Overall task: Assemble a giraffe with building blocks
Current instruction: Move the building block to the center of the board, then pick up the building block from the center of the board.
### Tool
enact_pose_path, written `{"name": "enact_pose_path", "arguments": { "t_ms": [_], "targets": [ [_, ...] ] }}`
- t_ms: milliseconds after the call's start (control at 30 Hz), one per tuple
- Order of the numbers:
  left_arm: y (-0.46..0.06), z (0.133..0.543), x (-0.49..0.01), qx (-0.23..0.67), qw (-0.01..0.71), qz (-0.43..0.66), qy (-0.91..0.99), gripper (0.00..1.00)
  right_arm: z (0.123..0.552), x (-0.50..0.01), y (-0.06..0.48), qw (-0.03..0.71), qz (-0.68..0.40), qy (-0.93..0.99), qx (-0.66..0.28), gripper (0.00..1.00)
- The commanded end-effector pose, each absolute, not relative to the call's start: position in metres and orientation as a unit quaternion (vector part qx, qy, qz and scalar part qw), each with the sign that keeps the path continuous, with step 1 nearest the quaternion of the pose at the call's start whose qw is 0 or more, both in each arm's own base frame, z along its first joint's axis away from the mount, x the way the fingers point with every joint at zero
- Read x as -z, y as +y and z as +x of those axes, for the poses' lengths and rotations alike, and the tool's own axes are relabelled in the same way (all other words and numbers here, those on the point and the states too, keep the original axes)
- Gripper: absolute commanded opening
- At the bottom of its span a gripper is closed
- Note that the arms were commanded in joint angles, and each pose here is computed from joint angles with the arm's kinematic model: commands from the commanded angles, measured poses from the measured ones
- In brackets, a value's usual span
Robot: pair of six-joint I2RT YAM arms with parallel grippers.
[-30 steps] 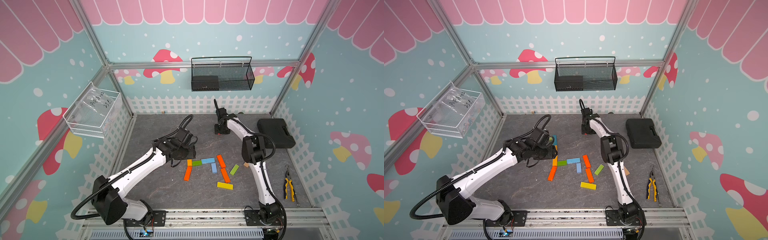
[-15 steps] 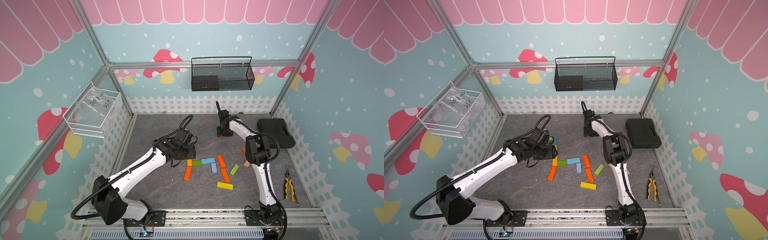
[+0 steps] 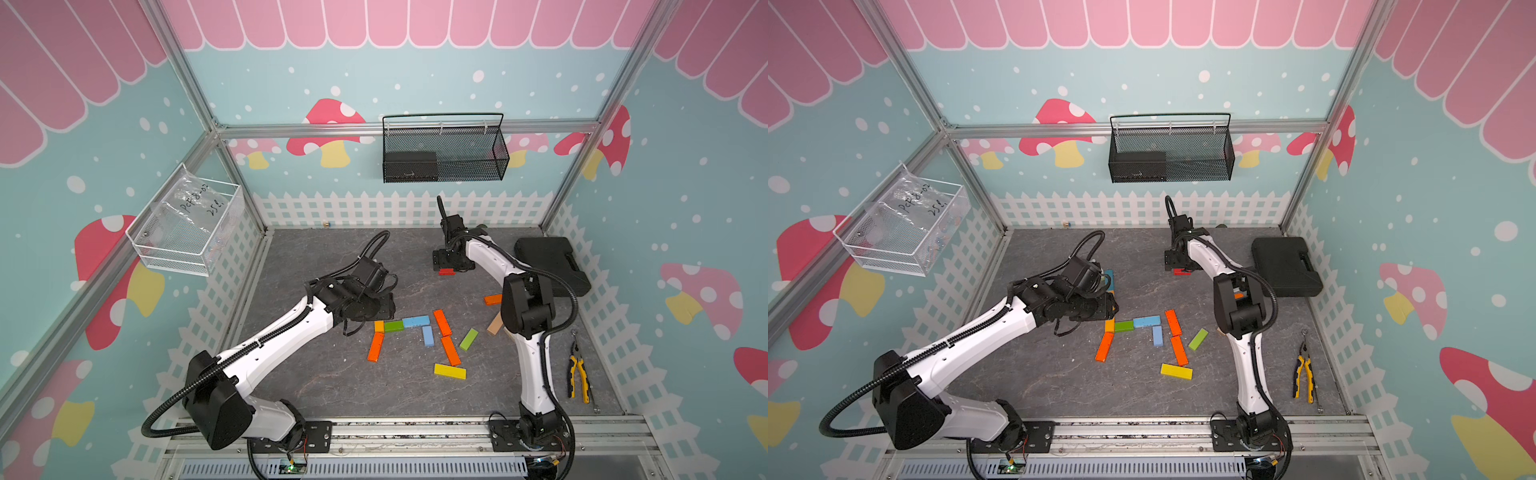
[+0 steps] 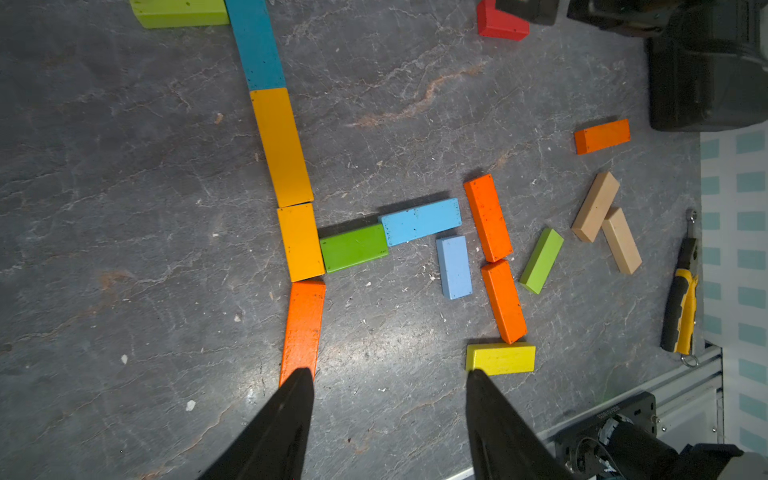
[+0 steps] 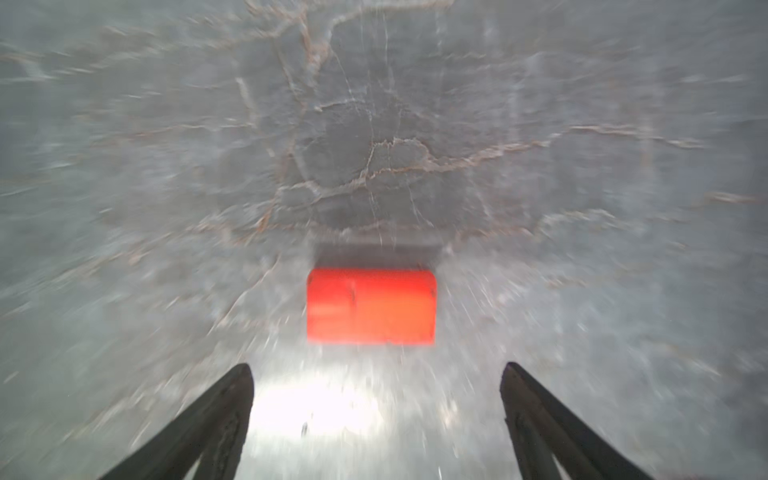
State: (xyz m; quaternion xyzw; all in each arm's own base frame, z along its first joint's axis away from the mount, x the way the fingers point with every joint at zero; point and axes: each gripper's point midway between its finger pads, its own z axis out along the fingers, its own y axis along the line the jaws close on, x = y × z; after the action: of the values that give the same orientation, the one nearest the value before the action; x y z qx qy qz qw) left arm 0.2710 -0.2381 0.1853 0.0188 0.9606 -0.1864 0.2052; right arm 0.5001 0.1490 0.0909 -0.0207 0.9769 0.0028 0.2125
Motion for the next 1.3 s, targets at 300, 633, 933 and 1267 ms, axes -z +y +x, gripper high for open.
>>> {"name": "enact_pose_path", "arguments": {
  "t_ms": [300, 633, 933, 1267],
  "targets": [
    [-0.253, 0.263, -0.184, 0.212, 0.21, 0.031, 0.954, 0.61, 0.352, -0.092, 0.185, 0.159, -0.112, 0.981, -0.021, 0.76],
    [-0.246, 0.256, -0.182, 0.212, 0.211, 0.02, 0.954, 0.6, 0.315, -0.058, 0.191, 0.119, -0.124, 0.985, -0.023, 0.54],
    [-0.248, 0.255, -0.18, 0.216, 0.206, 0.019, 0.954, 0.6, 0.31, -0.037, 0.196, 0.093, -0.138, 0.986, -0.025, 0.53],
    [-0.268, 0.249, -0.184, 0.252, 0.2, 0.048, 0.946, 0.59, 0.306, -0.017, 0.194, 0.078, -0.137, 0.987, -0.018, 0.48]
  ]
}}
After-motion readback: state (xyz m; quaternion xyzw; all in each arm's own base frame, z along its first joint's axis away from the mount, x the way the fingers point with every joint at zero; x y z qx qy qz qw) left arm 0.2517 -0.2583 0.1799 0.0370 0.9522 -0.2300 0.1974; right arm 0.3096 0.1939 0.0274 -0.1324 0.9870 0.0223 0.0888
